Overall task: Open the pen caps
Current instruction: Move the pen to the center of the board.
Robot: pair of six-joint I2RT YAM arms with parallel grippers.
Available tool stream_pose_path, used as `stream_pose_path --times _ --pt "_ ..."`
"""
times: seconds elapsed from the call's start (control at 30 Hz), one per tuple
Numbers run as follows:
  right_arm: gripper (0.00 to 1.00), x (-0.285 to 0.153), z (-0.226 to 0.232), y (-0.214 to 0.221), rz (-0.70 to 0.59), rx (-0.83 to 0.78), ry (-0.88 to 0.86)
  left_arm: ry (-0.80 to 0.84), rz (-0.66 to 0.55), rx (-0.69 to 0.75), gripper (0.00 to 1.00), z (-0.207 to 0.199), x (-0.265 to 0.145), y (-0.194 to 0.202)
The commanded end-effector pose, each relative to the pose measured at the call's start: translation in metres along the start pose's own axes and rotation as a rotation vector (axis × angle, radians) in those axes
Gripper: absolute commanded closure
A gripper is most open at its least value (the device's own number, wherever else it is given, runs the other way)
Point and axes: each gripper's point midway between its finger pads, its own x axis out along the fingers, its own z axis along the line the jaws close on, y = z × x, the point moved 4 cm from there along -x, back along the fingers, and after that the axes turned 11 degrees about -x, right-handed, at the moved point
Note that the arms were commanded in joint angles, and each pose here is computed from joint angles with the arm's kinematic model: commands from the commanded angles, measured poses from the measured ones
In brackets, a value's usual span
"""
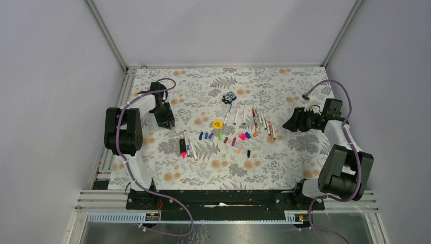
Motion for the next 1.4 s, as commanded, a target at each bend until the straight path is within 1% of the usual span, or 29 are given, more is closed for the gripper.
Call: stream_pose_path --times 0.0,0.2,0.37,0.5,0.67,0.87,1.13,1.37 --pt "0.42 -0.009 0.002 -0.016 -0.047 -0.047 0.000 -0.029 0.001 0.028 0.60 0.006 -0.011 0.003" --pt "0.42 -0.009 0.001 -0.015 -0.047 -0.045 0.000 0.018 -0.066 0.047 0.51 -0.005 -0.031 -0.014" --pt "0.42 -0.010 0.001 -0.016 -0.049 -0.044 0.001 0.051 -0.117 0.065 0.49 -0.012 -0.046 -0.026" --pt "0.42 -0.010 0.001 -0.015 -0.049 -0.044 0.002 0.120 -0.136 0.097 0.49 -0.023 -0.059 -0.029" --pt "0.42 -0.009 0.001 -0.015 -0.048 -0.041 0.000 0.162 -0.119 0.110 0.52 -0.029 -0.057 -0.029" --pt "0.41 -0.009 0.000 -0.015 -0.049 -0.041 0.001 0.137 -0.111 0.104 0.59 -0.029 -0.046 -0.034" --pt "0.42 -0.009 0.000 -0.014 -0.046 -0.037 0.002 0.105 -0.076 0.101 0.64 -0.027 -0.027 -0.034" --pt "0.42 -0.009 0.000 -0.014 -0.045 -0.037 0.001 0.087 -0.062 0.102 0.64 -0.026 -0.019 -0.033"
